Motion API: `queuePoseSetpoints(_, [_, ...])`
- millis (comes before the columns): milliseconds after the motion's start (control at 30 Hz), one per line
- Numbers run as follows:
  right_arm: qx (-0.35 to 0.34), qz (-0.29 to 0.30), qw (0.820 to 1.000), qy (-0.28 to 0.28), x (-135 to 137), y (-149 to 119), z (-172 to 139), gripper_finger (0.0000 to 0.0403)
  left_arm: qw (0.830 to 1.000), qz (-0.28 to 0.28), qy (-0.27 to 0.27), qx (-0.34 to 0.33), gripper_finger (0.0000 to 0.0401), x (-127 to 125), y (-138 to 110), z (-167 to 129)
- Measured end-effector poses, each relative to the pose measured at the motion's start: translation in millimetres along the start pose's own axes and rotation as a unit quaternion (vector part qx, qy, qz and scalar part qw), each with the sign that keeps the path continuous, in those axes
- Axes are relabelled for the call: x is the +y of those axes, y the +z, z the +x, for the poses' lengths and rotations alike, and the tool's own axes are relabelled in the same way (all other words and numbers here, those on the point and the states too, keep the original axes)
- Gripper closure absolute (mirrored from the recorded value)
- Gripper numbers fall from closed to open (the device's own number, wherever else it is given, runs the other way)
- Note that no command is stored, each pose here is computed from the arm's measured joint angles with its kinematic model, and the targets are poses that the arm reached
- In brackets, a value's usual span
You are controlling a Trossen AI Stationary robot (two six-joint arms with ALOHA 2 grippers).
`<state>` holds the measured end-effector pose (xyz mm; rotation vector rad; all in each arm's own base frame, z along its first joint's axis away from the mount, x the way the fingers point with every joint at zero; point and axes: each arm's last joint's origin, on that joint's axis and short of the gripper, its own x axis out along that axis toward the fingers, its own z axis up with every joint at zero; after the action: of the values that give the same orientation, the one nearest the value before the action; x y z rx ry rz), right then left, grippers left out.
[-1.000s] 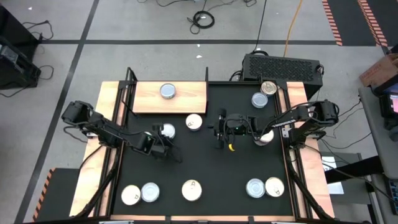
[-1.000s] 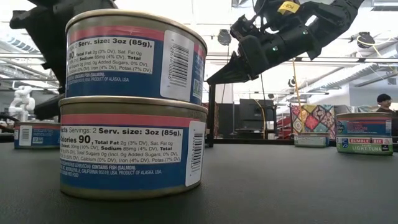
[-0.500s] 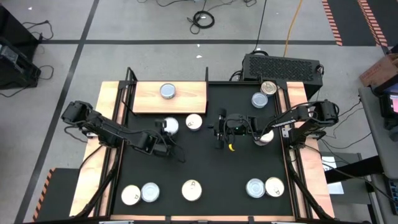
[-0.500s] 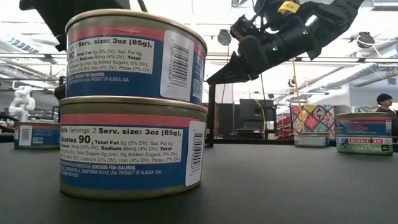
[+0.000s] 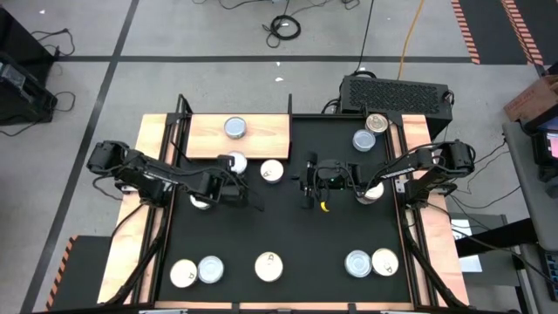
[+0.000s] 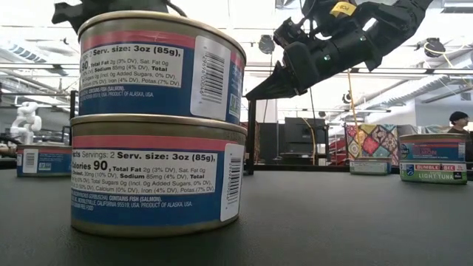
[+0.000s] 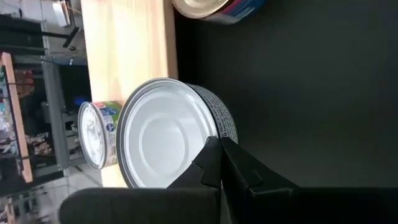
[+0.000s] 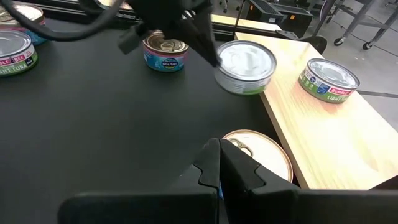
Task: Stack canned seafood by type on shelf
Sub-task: Put the green tuna can on the shelf
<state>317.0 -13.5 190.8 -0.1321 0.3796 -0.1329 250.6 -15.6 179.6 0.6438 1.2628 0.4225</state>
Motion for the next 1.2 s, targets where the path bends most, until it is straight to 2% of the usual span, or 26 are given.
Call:
queuePoseSetpoints(200, [0.004, -0.001, 1.0, 0.001, 0.1, -0.8, 0.0, 0.0403, 0.999, -0.015, -0.034, 0.009, 0.04, 16.6, -1.7, 13.7])
queuePoseSetpoints(367, [0.011, -0.002, 1.0, 0.001, 0.2, -2.1, 0.0, 0.0403, 0.999, -0.03, -0.038, 0.023, 0.04, 32.8, -7.2, 22.0])
queuePoseSetpoints(667, [0.015, -0.004, 1.0, 0.002, 0.3, -2.9, 0.0, 0.0403, 0.995, -0.077, -0.062, -0.016, 0.04, 66.2, -16.2, 21.7])
queuePoseSetpoints(900, [0.015, -0.004, 1.0, 0.002, 0.3, -2.9, 0.0, 0.0403, 0.992, -0.088, -0.084, -0.017, 0.04, 76.6, -23.3, 30.9])
queuePoseSetpoints(1200, [0.015, -0.004, 1.0, 0.002, 0.2, -2.9, 0.0, 0.0403, 0.992, -0.099, -0.082, -0.02, 0.04, 82.8, -34.5, 47.8])
